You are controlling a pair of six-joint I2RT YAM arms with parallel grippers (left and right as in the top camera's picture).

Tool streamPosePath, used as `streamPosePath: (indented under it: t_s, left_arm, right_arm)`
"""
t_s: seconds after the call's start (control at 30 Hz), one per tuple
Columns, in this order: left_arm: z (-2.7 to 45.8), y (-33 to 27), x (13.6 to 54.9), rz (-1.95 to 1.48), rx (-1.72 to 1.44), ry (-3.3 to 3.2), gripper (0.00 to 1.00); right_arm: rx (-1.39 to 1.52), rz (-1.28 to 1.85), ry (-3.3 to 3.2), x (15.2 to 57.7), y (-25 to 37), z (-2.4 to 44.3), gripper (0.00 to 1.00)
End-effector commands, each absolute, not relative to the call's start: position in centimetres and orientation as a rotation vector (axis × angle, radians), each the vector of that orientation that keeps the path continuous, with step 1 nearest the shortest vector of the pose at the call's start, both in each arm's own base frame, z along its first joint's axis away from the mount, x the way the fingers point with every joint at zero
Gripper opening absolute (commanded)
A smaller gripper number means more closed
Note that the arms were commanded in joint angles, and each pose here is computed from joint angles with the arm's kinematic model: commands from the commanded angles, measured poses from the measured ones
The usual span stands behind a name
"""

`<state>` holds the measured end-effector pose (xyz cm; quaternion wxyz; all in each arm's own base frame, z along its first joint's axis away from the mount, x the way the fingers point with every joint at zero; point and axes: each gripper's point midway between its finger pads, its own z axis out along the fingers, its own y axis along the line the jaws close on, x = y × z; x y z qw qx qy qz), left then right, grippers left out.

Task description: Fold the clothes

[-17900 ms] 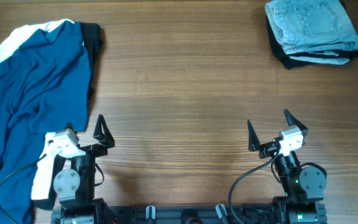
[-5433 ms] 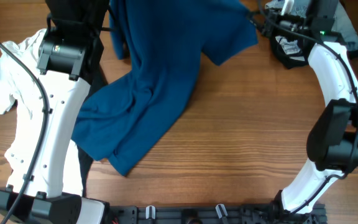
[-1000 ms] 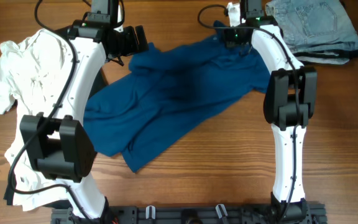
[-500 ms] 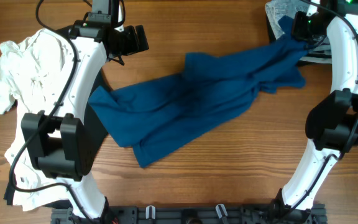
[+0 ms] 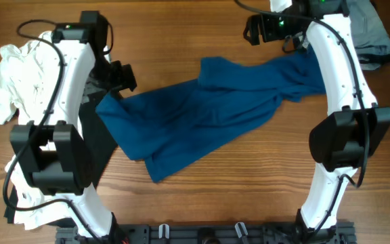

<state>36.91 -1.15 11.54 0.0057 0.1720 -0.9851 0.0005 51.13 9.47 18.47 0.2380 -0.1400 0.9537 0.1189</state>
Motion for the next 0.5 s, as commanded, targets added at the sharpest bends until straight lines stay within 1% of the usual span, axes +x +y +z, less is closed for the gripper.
streamPosePath:
  t_s: [0.0, 0.03, 0.1, 0.13, 0.2, 0.23, 0.27, 0.3, 0.33, 0.37, 0.47]
  left_arm:
    - [9.2, 0.2, 35.3, -0.151, 0.856, -2.965, 0.99]
    - [7.9, 0.2, 34.8, -0.157, 0.904, -2.936, 0.95]
    - [5.2, -1.1, 35.6, -0.026, 0.954, -2.953, 0.77]
    - [3.9, -2.5, 37.0, 0.132, 0.971, -2.991, 0.62]
    - [3.6, -3.2, 38.1, 0.216, 0.975, -3.024, 0.52]
    - [3.6, -3.1, 38.3, 0.216, 0.976, -3.031, 0.50]
    - [3.5, -3.0, 38.3, 0.209, 0.976, -3.033, 0.40]
    - [3.5, -2.8, 38.3, 0.188, 0.978, -3.038, 0.22]
    - [3.5, -2.8, 38.3, 0.183, 0.980, -3.040, 0.06]
    - [3.5, -2.8, 38.3, 0.184, 0.979, -3.040, 0.04]
    - [3.8, -3.1, 38.4, 0.187, 0.949, -3.054, 0.04]
  right_arm:
    - [-0.386, 0.377, 2.595, 51.8, 9.9, 18.1, 0.99]
    - [-0.386, 0.378, 2.598, 51.8, 9.9, 17.9, 1.00]
    - [-0.393, 0.400, 2.601, 52.0, 10.2, 17.3, 0.99]
    - [-0.397, 0.424, 2.600, 52.1, 10.5, 17.0, 1.00]
    - [-0.403, 0.440, 2.603, 52.0, 10.8, 16.9, 0.99]
    - [-0.406, 0.441, 2.603, 52.0, 10.9, 16.9, 1.00]
    - [-0.412, 0.443, 2.602, 51.9, 11.2, 16.9, 0.99]
    - [-0.426, 0.446, 2.600, 51.9, 11.7, 16.8, 0.99]
    - [-0.440, 0.449, 2.600, 51.8, 12.2, 16.7, 0.98]
    - [-0.455, 0.454, 2.605, 51.7, 12.8, 16.4, 0.98]
    - [-0.487, 0.465, 2.620, 51.4, 14.2, 15.4, 0.98]
